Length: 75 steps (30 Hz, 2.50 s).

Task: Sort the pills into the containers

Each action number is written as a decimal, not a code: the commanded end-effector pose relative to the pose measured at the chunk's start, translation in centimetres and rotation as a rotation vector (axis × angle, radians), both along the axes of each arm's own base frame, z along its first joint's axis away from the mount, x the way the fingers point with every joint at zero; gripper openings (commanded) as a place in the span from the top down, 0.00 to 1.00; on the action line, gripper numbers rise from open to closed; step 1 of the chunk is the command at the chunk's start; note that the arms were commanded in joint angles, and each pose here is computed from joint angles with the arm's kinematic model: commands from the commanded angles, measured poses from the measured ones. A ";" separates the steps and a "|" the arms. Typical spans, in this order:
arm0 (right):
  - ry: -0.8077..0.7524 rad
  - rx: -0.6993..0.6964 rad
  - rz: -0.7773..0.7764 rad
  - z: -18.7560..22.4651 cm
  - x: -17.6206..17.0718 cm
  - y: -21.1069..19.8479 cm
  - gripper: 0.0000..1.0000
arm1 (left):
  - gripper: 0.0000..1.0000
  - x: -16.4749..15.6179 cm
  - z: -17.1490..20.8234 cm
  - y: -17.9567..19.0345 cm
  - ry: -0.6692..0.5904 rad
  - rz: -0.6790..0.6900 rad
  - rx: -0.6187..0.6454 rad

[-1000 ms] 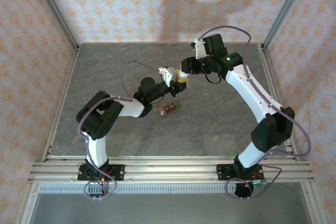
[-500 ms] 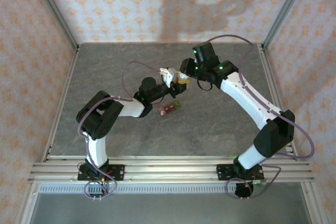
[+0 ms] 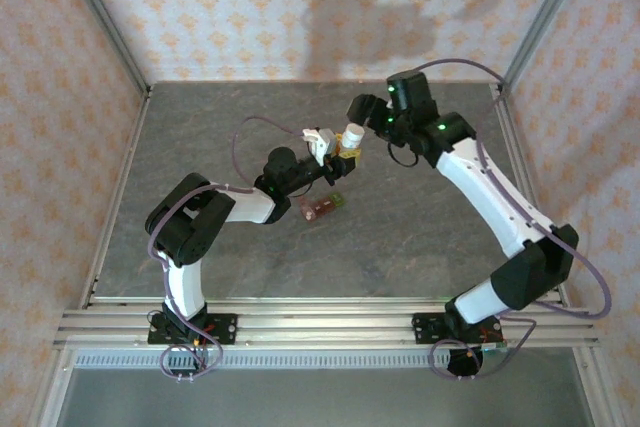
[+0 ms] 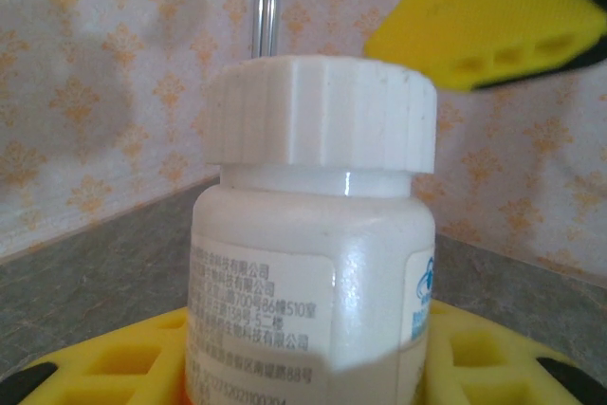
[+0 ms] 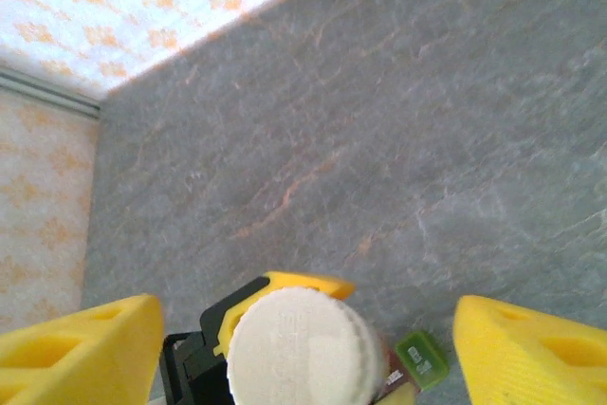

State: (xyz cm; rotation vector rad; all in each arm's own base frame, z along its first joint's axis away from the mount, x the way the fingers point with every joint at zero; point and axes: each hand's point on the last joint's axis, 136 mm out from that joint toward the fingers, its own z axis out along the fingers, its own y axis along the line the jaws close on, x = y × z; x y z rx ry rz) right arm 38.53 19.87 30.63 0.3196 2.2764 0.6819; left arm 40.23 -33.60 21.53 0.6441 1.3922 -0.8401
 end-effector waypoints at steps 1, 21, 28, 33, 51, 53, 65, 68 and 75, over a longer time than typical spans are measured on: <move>-0.098 0.008 0.054 3.5 0.0 -1.1 0.17 | 1.00 -0.8 3.8 0.0 -0.093 -0.015 -0.058; -0.108 -0.185 0.598 -1.1 -1.3 3.0 0.27 | 1.00 -1.2 4.2 -0.1 -0.095 -0.032 -0.062; -0.076 -0.176 0.597 -2.1 -0.7 3.3 0.37 | 1.00 -1.2 4.3 -0.1 -0.097 -0.034 -0.063; -0.052 -0.164 0.596 -2.7 -0.5 3.5 0.54 | 1.00 -1.3 4.3 -0.1 -0.098 -0.036 -0.064; 0.136 -0.162 0.025 -6.3 -0.5 2.0 0.55 | 1.00 -0.9 3.7 -0.3 -0.088 -0.033 -0.064; 0.129 -0.153 0.033 -5.7 -0.4 2.4 0.53 | 1.00 -0.9 3.7 -0.3 -0.087 -0.032 -0.064; 0.001 -0.074 0.129 1.0 -0.9 0.8 0.21 | 1.00 -1.1 4.0 -0.1 -0.097 -0.030 -0.065; -0.024 -0.087 0.190 1.6 -1.3 0.4 0.19 | 1.00 -1.1 4.0 -0.2 -0.099 -0.033 -0.064; -0.078 -0.197 0.417 0.7 -1.4 0.9 0.21 | 1.00 -1.3 4.2 -0.2 -0.100 -0.041 -0.065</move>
